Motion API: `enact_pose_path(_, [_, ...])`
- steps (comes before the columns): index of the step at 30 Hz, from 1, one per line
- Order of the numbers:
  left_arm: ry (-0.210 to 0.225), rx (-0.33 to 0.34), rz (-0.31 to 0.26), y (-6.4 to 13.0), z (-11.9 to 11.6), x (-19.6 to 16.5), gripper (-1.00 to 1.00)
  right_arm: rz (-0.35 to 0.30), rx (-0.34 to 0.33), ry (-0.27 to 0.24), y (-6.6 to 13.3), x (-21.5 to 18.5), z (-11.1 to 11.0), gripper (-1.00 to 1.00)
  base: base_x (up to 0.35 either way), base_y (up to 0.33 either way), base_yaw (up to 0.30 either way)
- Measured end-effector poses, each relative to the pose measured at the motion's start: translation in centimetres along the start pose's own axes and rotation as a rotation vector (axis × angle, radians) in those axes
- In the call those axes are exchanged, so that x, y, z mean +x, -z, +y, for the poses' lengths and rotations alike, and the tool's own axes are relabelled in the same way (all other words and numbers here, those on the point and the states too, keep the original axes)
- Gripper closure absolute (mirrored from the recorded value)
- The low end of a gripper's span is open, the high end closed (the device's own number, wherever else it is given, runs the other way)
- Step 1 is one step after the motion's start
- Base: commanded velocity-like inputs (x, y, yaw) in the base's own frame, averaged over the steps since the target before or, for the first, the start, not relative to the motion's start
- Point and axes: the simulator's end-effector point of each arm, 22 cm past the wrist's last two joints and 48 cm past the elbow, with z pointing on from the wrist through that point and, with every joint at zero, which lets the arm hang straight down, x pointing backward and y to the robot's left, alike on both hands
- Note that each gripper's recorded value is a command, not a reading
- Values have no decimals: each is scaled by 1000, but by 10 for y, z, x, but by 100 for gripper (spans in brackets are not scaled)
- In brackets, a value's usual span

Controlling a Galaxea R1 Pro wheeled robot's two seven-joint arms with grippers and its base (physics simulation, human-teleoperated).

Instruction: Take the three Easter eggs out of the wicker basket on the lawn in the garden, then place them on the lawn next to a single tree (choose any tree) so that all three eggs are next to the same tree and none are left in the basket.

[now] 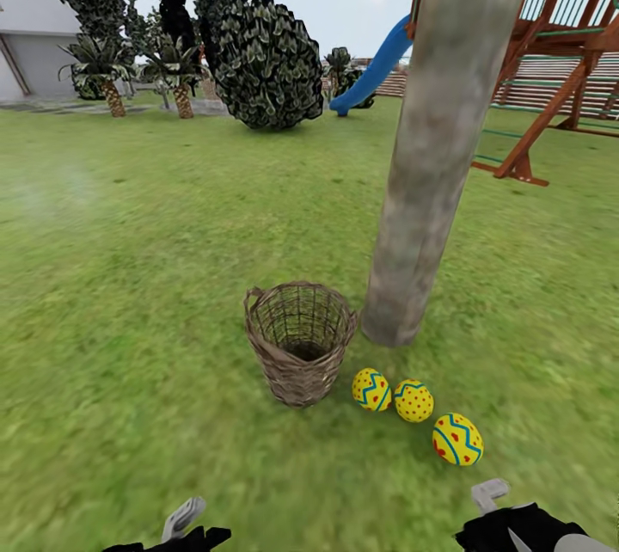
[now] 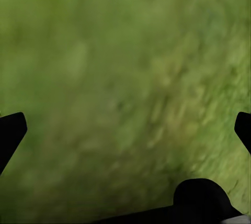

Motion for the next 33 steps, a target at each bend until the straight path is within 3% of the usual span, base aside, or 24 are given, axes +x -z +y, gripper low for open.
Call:
enact_pose_path(4, [4, -6, 6, 6, -3, 0, -100, 12, 186, -4, 10, 1, -39, -100, 0, 0, 0])
enact_pose_path(8, [10, -12, 15, 12, -4, 4, -100, 23, 222, -4, 17, 1, -45, -100, 0, 0, 0])
enact_pose_path(11, [14, -16, 21, 17, -5, 6, -100, 28, 215, -2, 21, 1, -43, -100, 0, 0, 0])
enact_pose_path(19, [29, -47, 39, 28, 0, 22, -100, 48, 25, -14, 28, 15, -1, -100, 0, 0, 0])
enact_pose_path(22, [25, -64, 26, 33, 4, 26, -100, 58, 15, -16, 32, 20, 2, -100, 0, 0, 0])
enact_pose_path(33, [56, -97, 73, 51, 7, 59, -100, 83, -9, -2, 47, 48, 16, -100, 0, 0, 0])
